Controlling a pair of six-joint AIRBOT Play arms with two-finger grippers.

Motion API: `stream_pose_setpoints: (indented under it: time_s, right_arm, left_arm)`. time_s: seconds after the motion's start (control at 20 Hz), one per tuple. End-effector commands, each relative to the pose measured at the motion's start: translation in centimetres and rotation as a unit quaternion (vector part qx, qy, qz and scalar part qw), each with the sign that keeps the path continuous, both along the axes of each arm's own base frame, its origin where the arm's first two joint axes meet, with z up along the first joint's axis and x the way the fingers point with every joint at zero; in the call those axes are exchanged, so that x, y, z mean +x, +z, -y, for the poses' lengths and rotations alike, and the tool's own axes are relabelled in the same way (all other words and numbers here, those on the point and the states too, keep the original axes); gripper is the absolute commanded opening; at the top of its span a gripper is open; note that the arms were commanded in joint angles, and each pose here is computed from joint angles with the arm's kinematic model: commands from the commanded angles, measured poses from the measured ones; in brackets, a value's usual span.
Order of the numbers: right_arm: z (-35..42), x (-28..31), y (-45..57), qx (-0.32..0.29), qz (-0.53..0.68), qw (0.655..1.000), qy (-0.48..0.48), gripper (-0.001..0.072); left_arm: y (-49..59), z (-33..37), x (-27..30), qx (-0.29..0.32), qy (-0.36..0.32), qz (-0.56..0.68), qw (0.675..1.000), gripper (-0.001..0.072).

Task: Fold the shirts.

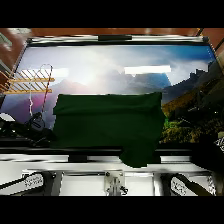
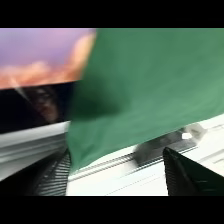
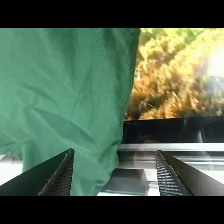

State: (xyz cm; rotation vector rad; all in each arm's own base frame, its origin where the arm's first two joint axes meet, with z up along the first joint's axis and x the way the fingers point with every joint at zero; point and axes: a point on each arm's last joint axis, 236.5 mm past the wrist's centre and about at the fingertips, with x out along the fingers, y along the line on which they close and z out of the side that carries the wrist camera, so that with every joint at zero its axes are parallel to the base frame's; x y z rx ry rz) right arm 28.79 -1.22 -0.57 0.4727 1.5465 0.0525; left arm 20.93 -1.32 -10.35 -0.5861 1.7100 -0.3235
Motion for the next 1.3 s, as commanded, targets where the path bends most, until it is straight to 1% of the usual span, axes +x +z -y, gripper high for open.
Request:
stream_pose_setpoints:
  time_s: [0.0,0.05,0.1,0.15,0.3,0.45,0.75,0.9,1.0,1.05,1.1,1.15,1.2,1.25]
  right_arm:
    - [-0.5,-0.3,-0.2,0.007,-0.007,1.0,-0.003,0.0629]
    - [-1.3,-1.0,-0.7,0.015,-0.018,1.0,0.004,0.0629]
    - [-2.3,-1.9,-1.5,0.023,-0.032,0.999,0.015,0.0629]
    - [-3.4,-3.1,-2.5,0.03,-0.047,0.998,0.029,0.0629]
    - [-5.8,-7.4,-5.7,0.049,-0.098,0.992,0.056,0.063]
    - [-8.8,-10.0,-6.8,0.114,-0.125,0.985,0.042,0.0629]
    - [-8.8,-11.3,-8.8,0.094,-0.108,0.99,-0.003,0.0615]
    - [-9.2,-12.4,-9.6,0.101,-0.119,0.988,-0.011,0.0613]
    - [-9.9,-12.7,-10.0,0.097,-0.118,0.988,0.005,0.0607]
    - [-10.3,-12.3,-10.2,0.089,-0.107,0.99,0.017,0.0577]
    - [-10.5,-11.8,-10.5,0.08,-0.095,0.992,0.016,0.0456]
    - [-10.5,-11.1,-10.8,0.069,-0.083,0.994,0.007,0.038]
    - [-10.4,-10.7,-11.1,0.061,-0.077,0.995,-0.001,0.0277]
    - [-10.4,-10.6,-11.1,0.059,-0.077,0.995,-0.005,0.0134]
  left_arm:
    - [-0.9,1.4,0.5,0.0,-0.002,0.015,1.0,0.0313]
    - [-0.9,1.7,0.5,0.0,-0.01,0.015,1.0,0.0182]
    - [-0.9,2.0,0.4,-0.001,-0.017,0.014,1.0,0.0098]
    - [-0.8,2.2,0.3,-0.003,-0.021,0.012,1.0,0.0035]
    - [-0.8,2.2,0.3,-0.003,-0.02,0.012,1.0,0.0035]
    - [-0.7,2.2,0.3,-0.002,-0.02,0.015,1.0,0.0035]
    - [-0.6,2.2,0.2,-0.006,-0.031,0.018,0.999,0.0035]
    - [-0.6,2.2,0.2,-0.006,-0.031,0.018,0.999,0.0036]
    - [-0.6,2.2,0.2,-0.006,-0.031,0.018,0.999,0.0035]
    - [-0.6,2.2,0.2,-0.006,-0.031,0.018,0.999,0.0035]
    - [-0.6,2.2,0.2,-0.006,-0.031,0.018,0.999,0.0035]
    - [-0.6,2.2,0.2,-0.006,-0.031,0.018,0.999,0.0035]
    - [-0.6,2.2,0.2,-0.006,-0.031,0.018,0.999,0.0036]
    - [-0.7,2.2,0.3,-0.005,-0.03,0.02,0.999,0.0035]
